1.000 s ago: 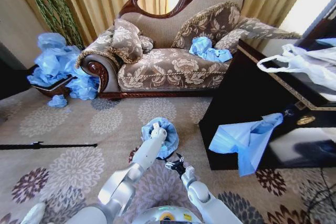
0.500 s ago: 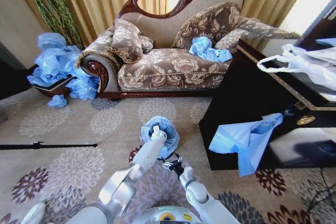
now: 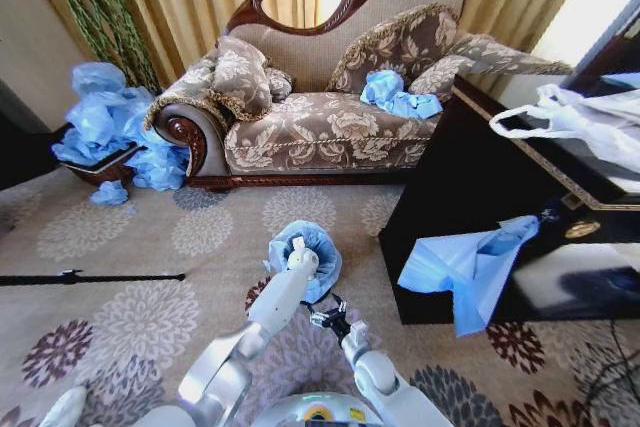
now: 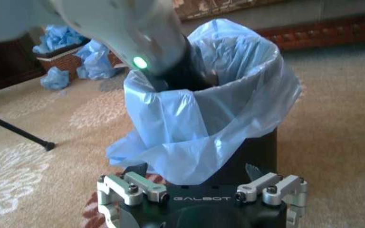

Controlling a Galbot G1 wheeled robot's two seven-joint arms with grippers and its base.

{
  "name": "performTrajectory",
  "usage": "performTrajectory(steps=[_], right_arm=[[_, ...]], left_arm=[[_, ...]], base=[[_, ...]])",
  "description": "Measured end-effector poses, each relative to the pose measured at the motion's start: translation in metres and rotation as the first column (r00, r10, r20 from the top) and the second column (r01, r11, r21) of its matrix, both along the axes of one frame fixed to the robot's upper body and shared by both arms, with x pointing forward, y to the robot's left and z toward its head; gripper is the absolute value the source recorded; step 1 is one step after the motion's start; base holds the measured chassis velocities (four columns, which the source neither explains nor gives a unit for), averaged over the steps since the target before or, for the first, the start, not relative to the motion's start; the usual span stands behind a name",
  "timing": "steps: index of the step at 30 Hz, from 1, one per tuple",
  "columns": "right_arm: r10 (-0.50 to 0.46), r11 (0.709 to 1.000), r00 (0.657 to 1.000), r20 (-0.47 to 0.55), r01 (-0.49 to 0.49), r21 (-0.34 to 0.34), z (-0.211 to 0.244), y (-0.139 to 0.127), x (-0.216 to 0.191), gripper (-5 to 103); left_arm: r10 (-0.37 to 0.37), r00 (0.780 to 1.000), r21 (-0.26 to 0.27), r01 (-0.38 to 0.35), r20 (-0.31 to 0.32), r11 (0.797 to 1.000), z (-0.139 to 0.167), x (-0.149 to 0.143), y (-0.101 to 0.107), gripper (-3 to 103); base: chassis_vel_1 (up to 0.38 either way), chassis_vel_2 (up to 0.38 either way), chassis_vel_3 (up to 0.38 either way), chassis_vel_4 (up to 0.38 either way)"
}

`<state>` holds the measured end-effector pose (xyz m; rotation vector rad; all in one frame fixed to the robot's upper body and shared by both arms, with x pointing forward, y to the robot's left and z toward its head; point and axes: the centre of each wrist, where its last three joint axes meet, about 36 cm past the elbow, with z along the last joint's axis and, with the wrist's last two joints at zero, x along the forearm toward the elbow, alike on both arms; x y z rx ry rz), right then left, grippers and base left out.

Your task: Place a garbage bag over the trash bin.

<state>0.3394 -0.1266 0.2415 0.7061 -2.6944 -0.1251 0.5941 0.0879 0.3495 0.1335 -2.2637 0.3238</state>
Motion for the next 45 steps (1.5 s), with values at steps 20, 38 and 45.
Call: performTrajectory(steps=[20, 38, 45], right_arm=[[-0.041, 0.999, 0.999, 0.010, 0.041, 0.004, 0.014, -0.029, -0.016, 100], [-0.270, 0.962, 0.926, 0.265, 0.267, 0.048, 0.054, -0.089, -0.031, 100], [-0.327, 0.945, 0.899, 0.291, 0.310, 0.104, 0.084, -0.082, -0.060, 100]], left_arm=[[-0.307, 0.832, 0.046, 0.323, 0.463, 0.945, 0.038, -0.110, 0.055, 0], [-0.450, 0.674, 0.381, 0.260, 0.586, 0.887, 0.028, -0.273, 0.152, 59], [-0.336, 0.787, 0.456, 0.079, 0.517, 0.886, 0.002, -0.345, 0.161, 81]], base=[[0.000, 0.000, 0.000, 0.000], [0.000, 0.000, 0.000, 0.000], [0.000, 0.000, 0.000, 0.000]])
